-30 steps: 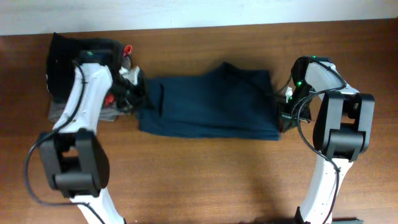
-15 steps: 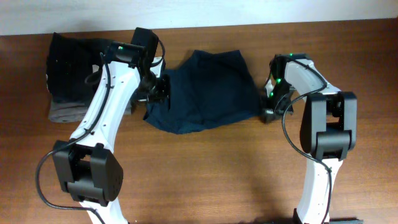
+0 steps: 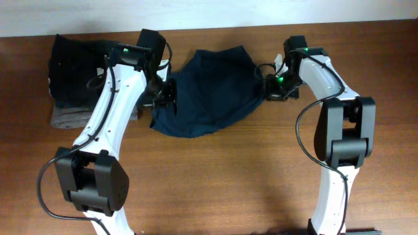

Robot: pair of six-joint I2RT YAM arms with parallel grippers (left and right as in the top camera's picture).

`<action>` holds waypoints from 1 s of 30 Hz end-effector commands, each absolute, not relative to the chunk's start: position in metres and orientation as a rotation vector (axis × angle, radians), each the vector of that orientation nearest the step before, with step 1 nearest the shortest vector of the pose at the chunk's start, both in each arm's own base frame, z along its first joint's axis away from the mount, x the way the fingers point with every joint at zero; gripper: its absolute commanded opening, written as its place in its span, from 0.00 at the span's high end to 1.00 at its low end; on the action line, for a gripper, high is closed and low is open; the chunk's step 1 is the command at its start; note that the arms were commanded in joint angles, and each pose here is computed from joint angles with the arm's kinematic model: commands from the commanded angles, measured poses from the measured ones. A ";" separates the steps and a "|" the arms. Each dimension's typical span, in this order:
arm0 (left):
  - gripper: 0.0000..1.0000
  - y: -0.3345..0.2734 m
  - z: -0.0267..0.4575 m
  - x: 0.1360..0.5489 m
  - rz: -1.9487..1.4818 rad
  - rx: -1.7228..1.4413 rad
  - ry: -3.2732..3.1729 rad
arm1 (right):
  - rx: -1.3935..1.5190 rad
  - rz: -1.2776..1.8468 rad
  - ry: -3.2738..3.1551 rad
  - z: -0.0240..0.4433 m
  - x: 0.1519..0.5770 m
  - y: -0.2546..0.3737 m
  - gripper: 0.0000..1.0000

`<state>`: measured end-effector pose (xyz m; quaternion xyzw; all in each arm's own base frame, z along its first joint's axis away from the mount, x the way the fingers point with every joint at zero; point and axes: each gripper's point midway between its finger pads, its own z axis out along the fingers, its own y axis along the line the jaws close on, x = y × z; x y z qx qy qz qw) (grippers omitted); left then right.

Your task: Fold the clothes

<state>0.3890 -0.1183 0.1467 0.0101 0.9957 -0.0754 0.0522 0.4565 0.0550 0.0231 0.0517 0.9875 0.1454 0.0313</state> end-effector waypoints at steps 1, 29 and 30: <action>1.00 -0.105 0.149 0.392 -0.206 -0.027 3.023 | 0.142 0.336 2.944 0.068 0.480 0.017 0.92; 1.00 -0.064 0.152 0.406 -0.289 -0.222 2.990 | 0.268 0.157 3.362 -0.029 0.395 0.083 0.96; 1.00 -0.061 0.152 0.408 -0.289 -0.233 2.982 | 0.251 0.139 3.425 -0.036 0.376 0.087 0.96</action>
